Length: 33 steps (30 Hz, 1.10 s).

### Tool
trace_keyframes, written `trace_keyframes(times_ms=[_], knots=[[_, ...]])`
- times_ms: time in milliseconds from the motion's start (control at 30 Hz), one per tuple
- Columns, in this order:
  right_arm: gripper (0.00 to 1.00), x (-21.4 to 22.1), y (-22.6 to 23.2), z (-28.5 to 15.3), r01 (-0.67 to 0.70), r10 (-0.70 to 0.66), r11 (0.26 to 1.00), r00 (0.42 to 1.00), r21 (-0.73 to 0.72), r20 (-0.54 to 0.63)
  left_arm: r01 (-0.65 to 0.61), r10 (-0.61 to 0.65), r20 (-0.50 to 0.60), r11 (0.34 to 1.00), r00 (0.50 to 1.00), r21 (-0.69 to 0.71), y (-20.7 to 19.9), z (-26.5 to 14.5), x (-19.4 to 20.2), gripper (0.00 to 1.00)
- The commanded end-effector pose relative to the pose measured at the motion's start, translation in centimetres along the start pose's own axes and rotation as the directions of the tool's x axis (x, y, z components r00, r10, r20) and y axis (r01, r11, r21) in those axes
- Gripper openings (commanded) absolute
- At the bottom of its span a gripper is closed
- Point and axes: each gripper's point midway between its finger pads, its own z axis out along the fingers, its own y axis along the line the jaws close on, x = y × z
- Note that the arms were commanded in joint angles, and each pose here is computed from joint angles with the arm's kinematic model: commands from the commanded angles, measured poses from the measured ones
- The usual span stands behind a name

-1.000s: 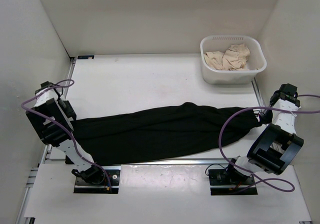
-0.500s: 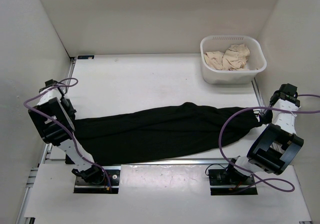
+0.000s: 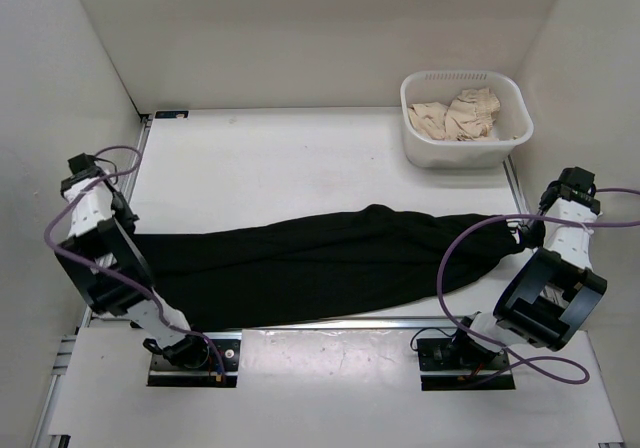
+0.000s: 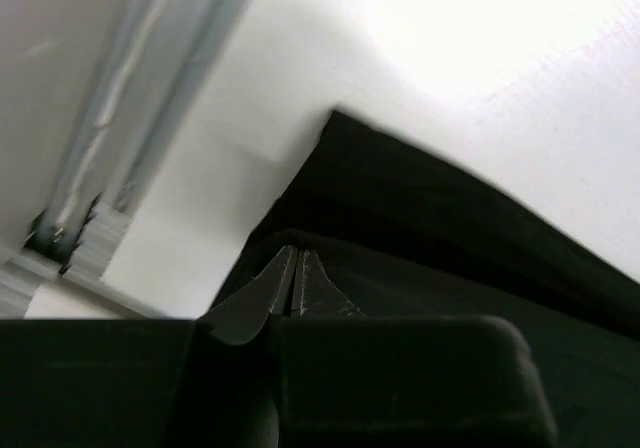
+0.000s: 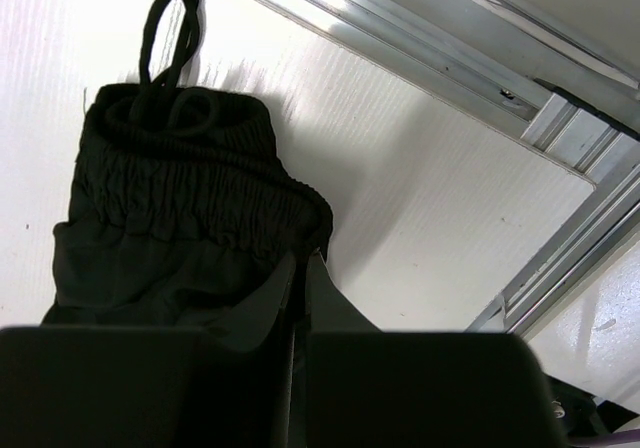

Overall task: Fold and stack the trousers
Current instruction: Fold the trousers

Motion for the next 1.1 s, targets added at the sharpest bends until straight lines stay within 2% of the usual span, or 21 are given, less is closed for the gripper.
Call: trace_keyframes(times_ms=[0, 67, 133, 200, 333, 533, 700, 800, 1067], knots=[[0.00, -0.2, -0.2, -1.1, 0.010, -0.010, 1.000, 1.000, -0.011, 0.023, 0.059, -0.056, 0.064, 0.996, 0.996, -0.062, 2.7, -3.1, 1.3, 0.14], [0.00, -0.1, 0.0, -1.1, 0.010, -0.010, 1.000, 1.000, -0.020, 0.018, 0.084, -0.079, 0.071, 0.993, 0.994, -0.081, 3.6, -3.6, 2.3, 0.14], [0.00, -0.4, 0.1, -1.3, 0.009, -0.008, 1.000, 1.000, -0.024, 0.026, 0.108, -0.106, 0.018, 0.989, 0.994, -0.103, 4.6, -3.6, 4.8, 0.14], [0.00, -0.6, -0.3, -1.4, 0.009, -0.009, 1.000, 0.999, 0.001, 0.034, 0.148, -0.144, 0.038, 0.977, 0.989, -0.150, 6.1, -4.4, 6.1, 0.14], [0.00, -1.7, -1.8, -1.9, -0.028, 0.024, 0.998, 0.998, 0.061, 0.062, 0.216, -0.236, -0.047, 0.939, 0.971, -0.268, 9.1, -3.1, 11.8, 0.14], [0.00, -3.1, -2.0, -1.4, -0.087, 0.085, 0.995, 0.995, 0.048, 0.044, 0.279, -0.303, -0.033, 0.909, 0.952, -0.310, 10.8, -2.1, 13.0, 0.14], [0.00, -4.6, -2.0, -3.1, -0.084, 0.080, 0.995, 0.993, 0.051, 0.085, 0.335, -0.339, 0.048, 0.886, 0.940, -0.321, 12.8, -3.4, 10.0, 0.14], [0.00, -4.2, -2.9, -3.1, -0.086, 0.078, 0.993, 0.992, 0.084, 0.096, 0.349, -0.359, 0.033, 0.875, 0.933, -0.337, 13.4, -3.2, 10.5, 0.14], [0.00, -3.2, -4.6, -2.3, -0.084, 0.068, 0.982, 0.993, 0.167, 0.100, 0.311, -0.371, -0.090, 0.868, 0.924, -0.387, 12.5, -1.5, 15.9, 0.14]])
